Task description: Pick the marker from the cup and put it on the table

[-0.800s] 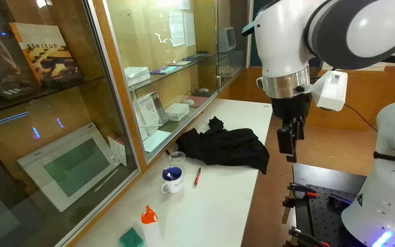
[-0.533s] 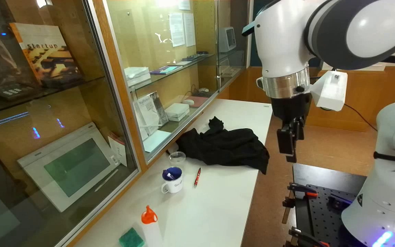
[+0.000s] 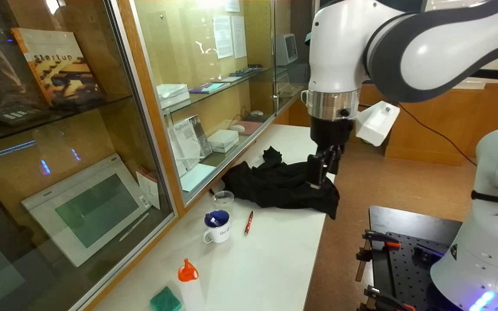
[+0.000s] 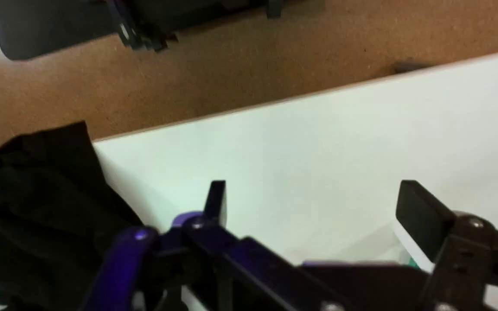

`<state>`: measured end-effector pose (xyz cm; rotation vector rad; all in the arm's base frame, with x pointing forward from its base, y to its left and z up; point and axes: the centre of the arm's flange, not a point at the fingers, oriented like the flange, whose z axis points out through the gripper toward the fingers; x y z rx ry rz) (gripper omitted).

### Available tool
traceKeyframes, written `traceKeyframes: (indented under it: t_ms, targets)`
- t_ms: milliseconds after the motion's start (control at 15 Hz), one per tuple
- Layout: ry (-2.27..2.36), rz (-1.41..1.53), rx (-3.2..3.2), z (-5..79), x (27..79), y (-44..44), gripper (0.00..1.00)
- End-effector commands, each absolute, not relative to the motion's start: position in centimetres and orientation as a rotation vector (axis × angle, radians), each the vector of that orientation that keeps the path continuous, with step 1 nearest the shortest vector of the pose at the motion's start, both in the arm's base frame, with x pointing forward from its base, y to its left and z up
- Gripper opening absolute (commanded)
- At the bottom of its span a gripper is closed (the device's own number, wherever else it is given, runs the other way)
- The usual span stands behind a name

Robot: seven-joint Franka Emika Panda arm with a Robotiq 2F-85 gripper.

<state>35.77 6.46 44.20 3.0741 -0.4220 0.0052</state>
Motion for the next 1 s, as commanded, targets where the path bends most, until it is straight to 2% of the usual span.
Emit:
traceKeyframes:
  t_ms: [0, 600, 667, 933]
  targets:
    - [-0.408, 0.146, 3.083, 41.9, 41.8, 4.9, 1.00]
    - [-0.435, 0.147, 3.085, 37.7, 52.4, -3.5, 1.00]
    - [-0.450, 0.150, 3.095, 37.7, 49.0, -2.4, 1.00]
    - [-0.458, 0.132, 3.094, 37.0, 49.6, -2.8, 1.00]
